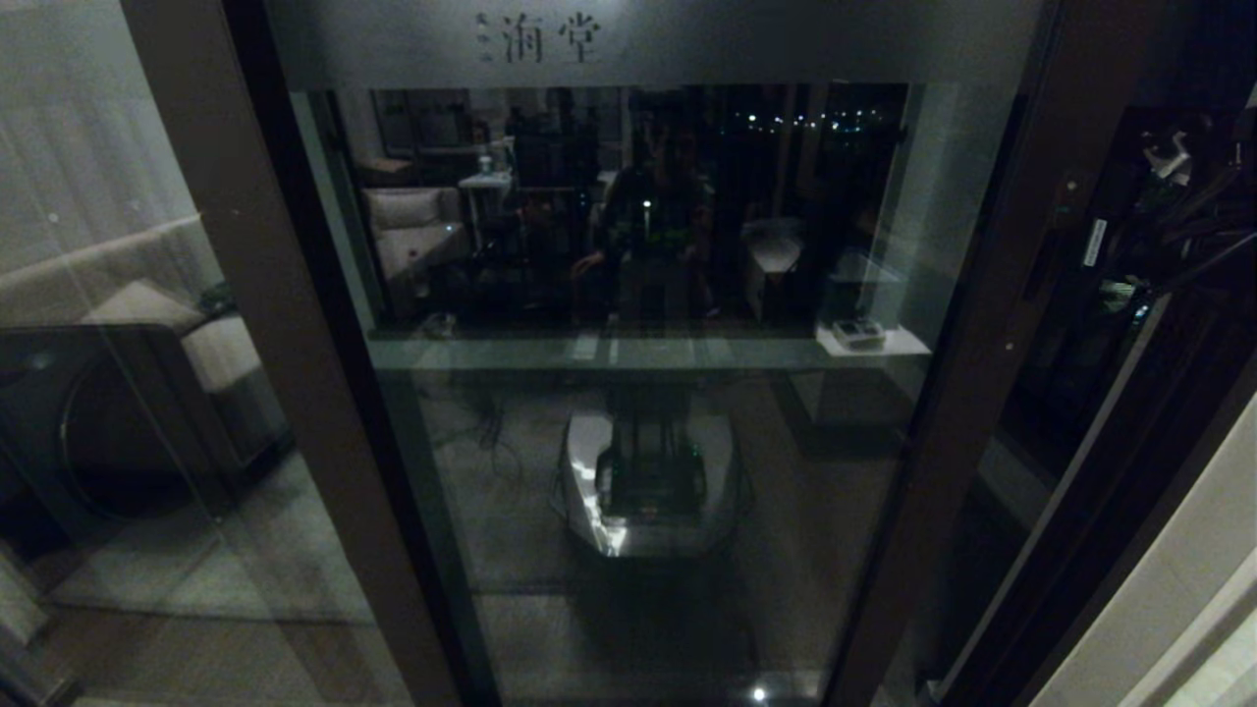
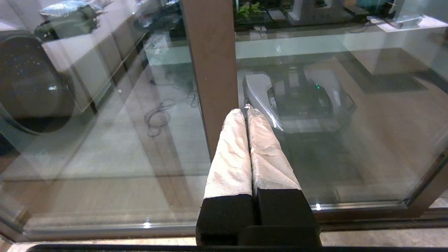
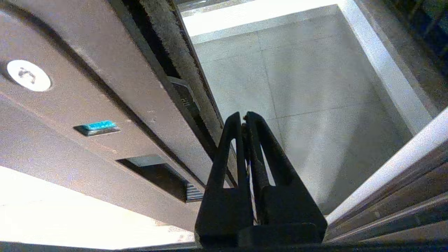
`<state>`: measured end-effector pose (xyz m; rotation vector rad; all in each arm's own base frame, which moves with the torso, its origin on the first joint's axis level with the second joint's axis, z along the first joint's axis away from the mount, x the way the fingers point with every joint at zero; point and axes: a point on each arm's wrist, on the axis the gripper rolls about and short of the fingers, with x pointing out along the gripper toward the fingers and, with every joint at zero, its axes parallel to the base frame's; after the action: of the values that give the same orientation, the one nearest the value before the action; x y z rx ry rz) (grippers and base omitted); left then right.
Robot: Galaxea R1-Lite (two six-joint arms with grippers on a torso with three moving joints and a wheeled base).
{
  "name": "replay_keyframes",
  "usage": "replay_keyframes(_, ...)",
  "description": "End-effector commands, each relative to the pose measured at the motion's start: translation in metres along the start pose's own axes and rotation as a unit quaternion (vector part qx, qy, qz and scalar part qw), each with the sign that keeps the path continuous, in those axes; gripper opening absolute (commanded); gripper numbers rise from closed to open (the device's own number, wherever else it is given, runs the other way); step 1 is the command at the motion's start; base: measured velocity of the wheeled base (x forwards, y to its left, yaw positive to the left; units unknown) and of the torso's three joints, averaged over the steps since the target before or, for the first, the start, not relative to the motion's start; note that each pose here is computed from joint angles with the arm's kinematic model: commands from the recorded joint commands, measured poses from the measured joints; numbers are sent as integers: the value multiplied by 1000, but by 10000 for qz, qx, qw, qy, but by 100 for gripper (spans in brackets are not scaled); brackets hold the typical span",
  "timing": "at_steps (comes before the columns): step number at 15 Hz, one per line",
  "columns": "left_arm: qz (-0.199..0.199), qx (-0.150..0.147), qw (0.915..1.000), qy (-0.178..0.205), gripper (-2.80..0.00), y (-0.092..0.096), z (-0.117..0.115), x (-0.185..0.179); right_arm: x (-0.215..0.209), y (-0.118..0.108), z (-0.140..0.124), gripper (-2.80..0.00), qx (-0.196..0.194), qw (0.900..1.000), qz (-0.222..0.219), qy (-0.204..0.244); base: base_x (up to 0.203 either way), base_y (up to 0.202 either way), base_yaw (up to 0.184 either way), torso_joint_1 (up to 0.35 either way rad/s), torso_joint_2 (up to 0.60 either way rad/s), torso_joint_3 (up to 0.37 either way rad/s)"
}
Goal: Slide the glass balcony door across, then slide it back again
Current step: Open the slid door
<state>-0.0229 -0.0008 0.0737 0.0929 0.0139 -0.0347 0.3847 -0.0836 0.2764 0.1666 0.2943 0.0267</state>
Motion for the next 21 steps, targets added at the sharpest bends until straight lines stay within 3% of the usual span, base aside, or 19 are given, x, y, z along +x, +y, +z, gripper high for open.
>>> replay_keyframes(1, -7, 2, 10000, 6, -280, 0, 0, 0, -2, 4, 0, -280, -5, 10000, 47, 17, 0, 0, 0, 0, 0, 0)
replay_keyframes(21, -7, 2, 10000, 6, -280, 0, 0, 0, 1, 36, -10, -280, -137, 9997, 185, 27, 0, 0, 0, 0, 0, 0)
